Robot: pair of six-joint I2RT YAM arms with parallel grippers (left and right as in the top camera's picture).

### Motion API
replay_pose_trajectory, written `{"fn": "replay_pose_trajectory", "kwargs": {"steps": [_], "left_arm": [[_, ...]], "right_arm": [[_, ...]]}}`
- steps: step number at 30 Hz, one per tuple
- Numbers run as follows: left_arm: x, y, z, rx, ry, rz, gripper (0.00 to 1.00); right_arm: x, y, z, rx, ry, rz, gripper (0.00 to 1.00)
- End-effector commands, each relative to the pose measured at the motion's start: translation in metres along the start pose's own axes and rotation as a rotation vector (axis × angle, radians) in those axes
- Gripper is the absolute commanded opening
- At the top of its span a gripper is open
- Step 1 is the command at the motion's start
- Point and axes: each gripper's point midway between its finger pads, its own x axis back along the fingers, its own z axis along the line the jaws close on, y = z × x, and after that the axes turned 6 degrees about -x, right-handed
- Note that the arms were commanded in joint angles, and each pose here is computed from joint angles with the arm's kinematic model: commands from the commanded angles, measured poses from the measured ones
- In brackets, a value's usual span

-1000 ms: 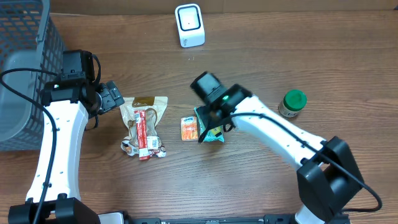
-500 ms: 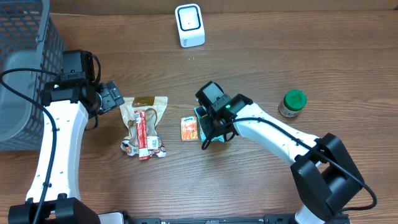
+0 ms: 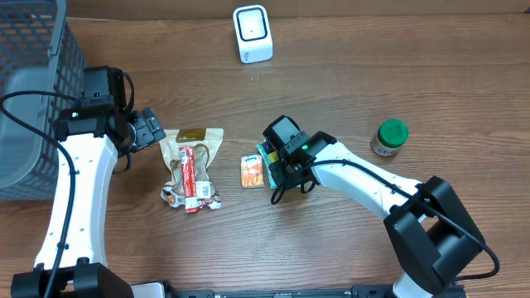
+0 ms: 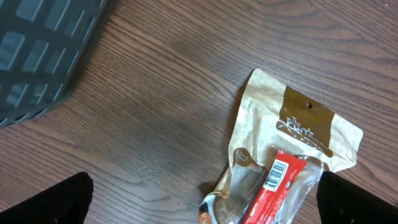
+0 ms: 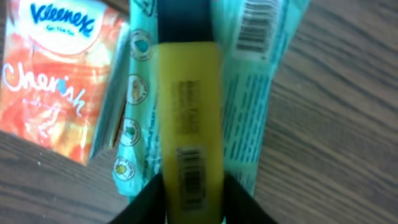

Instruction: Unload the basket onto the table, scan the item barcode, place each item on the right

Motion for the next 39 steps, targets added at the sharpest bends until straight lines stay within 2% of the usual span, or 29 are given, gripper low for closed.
{"fn": "replay_pose_trajectory", "kwargs": {"steps": [1,4,10,22,26,32,38,39], "left_arm": [[-0.003,-0.001,0.002,-0.004,0.013,0.007,1.00],[-0.003,-0.001,0.002,-0.004,0.013,0.007,1.00],[-0.003,-0.001,0.002,-0.004,0.013,0.007,1.00],[-0.003,-0.001,0.002,-0.004,0.013,0.007,1.00],[-0.003,-0.001,0.002,-0.004,0.013,0.007,1.00],[-0.003,-0.001,0.002,-0.004,0.013,0.007,1.00],[-0.003,-0.001,0.002,-0.004,0.013,0.007,1.00],[-0.003,-0.001,0.002,-0.004,0.013,0.007,1.00]], "right_arm": [[0.028,0.030,0.011,0.052,0.025,-0.087,0.24],[0.041,0.037,0.015,0.088,0.026,-0.095,0.18],[0.046,0.037,0.023,0.153,0.051,-0.089,0.15],[0.045,0.012,0.053,0.702,0.053,-0.057,0.15],[0.045,0.007,0.054,0.828,0.048,-0.042,0.15],[0.045,0.019,0.029,0.820,-0.079,-0.045,0.15],[0.045,0.022,0.016,0.788,-0.089,-0.036,0.16],[0.045,0.022,0.013,0.783,-0.090,-0.032,0.19]]}}
